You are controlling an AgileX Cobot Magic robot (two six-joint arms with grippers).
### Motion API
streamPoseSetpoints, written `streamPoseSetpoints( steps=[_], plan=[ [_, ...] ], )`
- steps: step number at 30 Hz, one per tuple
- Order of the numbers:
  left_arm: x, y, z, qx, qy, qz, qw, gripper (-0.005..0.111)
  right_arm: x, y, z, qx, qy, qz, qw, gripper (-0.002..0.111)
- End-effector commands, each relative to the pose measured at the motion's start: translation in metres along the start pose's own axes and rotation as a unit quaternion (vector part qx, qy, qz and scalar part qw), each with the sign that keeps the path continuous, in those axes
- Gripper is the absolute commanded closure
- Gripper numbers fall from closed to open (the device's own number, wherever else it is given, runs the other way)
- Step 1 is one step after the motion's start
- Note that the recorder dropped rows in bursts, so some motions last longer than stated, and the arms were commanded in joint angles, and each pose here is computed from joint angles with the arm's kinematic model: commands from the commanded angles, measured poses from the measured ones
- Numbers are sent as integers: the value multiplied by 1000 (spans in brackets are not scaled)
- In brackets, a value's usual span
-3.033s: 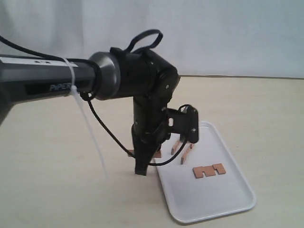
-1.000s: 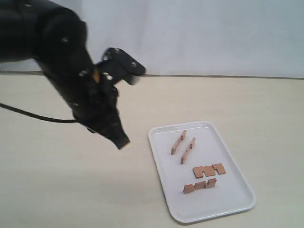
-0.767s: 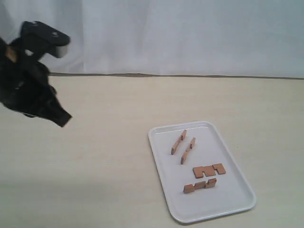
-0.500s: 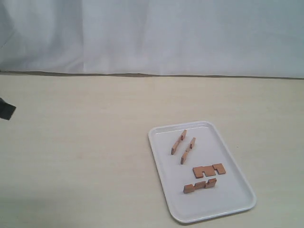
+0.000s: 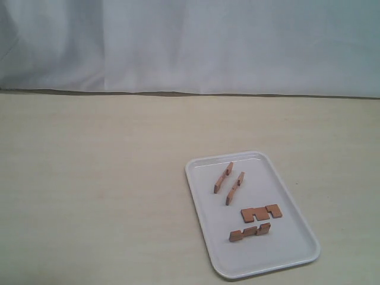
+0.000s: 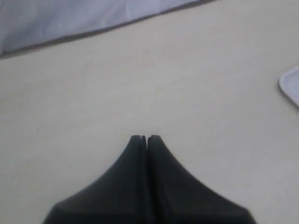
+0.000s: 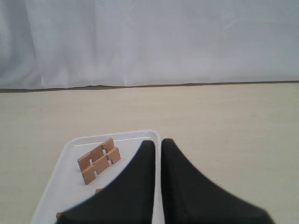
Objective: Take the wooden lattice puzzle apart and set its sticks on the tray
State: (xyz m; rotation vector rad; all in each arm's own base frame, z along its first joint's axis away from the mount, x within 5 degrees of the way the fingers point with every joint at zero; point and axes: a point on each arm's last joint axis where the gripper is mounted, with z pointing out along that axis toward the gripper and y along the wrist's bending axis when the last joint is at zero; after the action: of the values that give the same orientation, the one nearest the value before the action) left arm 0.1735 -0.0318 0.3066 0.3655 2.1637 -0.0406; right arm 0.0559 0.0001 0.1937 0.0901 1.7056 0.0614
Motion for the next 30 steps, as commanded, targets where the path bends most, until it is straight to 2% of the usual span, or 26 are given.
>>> streamPoseSetpoints(
  steps=[1,16,30],
  plan=[
    [6,-1,-23,-14,-85,-5,996,107,1,0,0,0,1,-8,1000,104],
    [29,-6,-77,-40,-255,-20,966,107,1,0,0,0,1,-8,1000,104],
    [70,-13,-133,-55,-419,-31,906,107,1,0,0,0,1,-8,1000,104]
  ],
)
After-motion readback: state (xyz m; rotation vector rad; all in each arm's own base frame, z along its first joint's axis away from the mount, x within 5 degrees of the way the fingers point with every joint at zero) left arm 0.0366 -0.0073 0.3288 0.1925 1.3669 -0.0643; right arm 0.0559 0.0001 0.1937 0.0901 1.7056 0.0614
